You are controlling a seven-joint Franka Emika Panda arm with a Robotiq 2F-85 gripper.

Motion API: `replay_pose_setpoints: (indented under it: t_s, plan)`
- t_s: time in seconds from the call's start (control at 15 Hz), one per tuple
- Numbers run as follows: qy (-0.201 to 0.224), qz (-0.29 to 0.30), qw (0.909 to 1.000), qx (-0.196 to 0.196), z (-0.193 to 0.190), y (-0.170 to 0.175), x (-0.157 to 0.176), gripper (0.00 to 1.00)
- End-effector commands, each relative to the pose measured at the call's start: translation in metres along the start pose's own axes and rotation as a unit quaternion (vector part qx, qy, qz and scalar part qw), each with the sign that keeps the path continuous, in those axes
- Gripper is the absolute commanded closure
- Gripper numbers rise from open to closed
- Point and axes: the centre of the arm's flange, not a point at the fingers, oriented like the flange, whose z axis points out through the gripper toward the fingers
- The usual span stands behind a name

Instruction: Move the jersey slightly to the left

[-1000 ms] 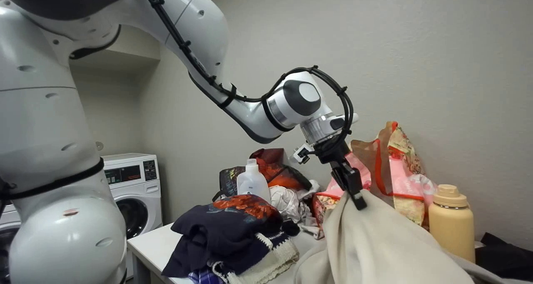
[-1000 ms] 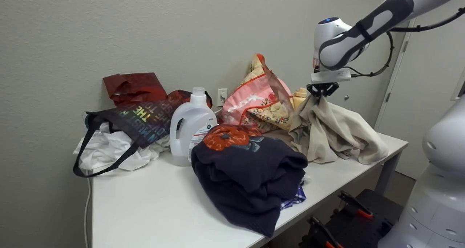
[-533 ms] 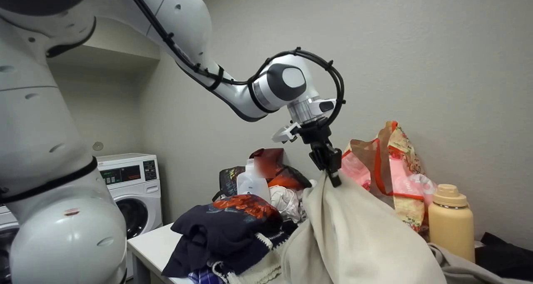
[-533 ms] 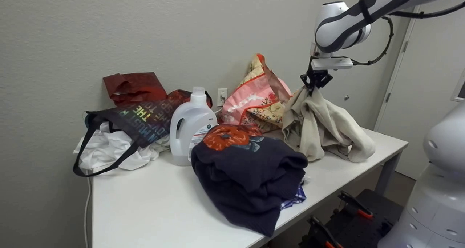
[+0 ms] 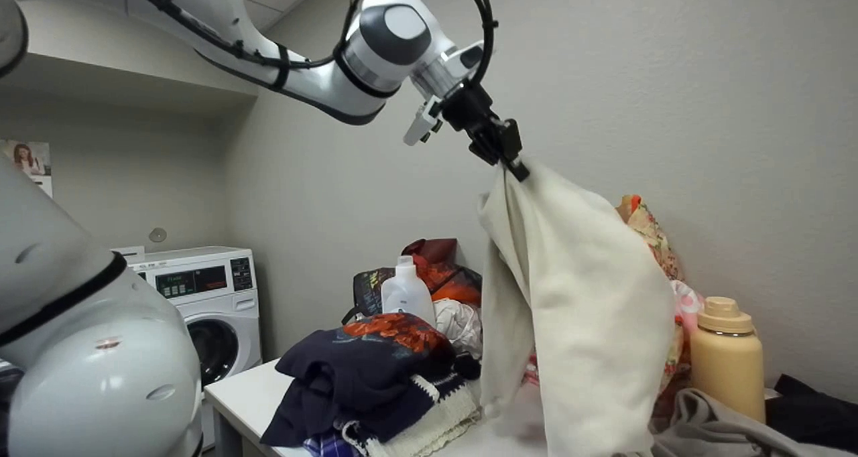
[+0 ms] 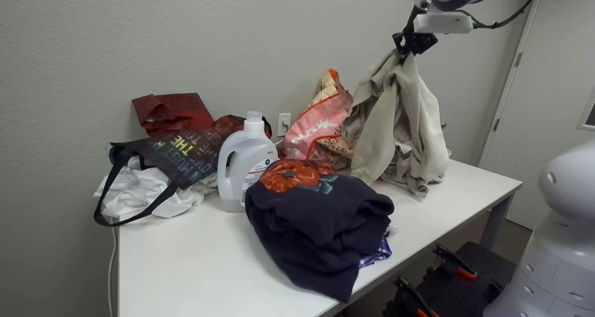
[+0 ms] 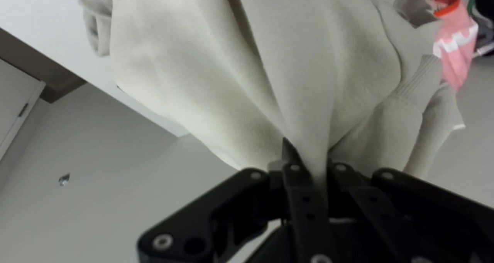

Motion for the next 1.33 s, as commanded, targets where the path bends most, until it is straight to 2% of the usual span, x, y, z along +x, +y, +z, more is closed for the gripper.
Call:
replay_pose_setpoints:
  t_s: [0.0, 0.2, 0.27, 0.4, 0.53, 0.67, 0.8, 0.87, 1.07, 1.27]
  plan:
    - [0.093, 0.031, 0.9949, 0.023, -0.067, 0.000, 0.030, 0.98]
    - [0.149, 0.085, 0.9844, 0.042, -0.086, 0.001, 0.042, 0.98]
    - [0.167, 0.104, 0.9798, 0.036, -0.076, 0.000, 0.042, 0.98]
    - [0.159, 0.106, 0.9816, 0.001, -0.040, -0.002, 0.035, 0.98]
    - [0.115, 0.091, 0.9873, -0.062, 0.020, -0.001, 0.014, 0.98]
    - [0.070, 0.074, 0.9881, -0.115, 0.076, 0.005, -0.011, 0.98]
    - [0.022, 0.061, 0.9874, -0.145, 0.127, 0.010, -0.037, 0.98]
    - [0.005, 0.056, 0.9872, -0.150, 0.145, 0.011, -0.045, 0.98]
    - [-0.069, 0.030, 0.9893, -0.125, 0.179, 0.001, -0.064, 0.98]
    - [-0.152, 0.006, 0.9837, -0.095, 0.211, -0.013, -0.086, 0.98]
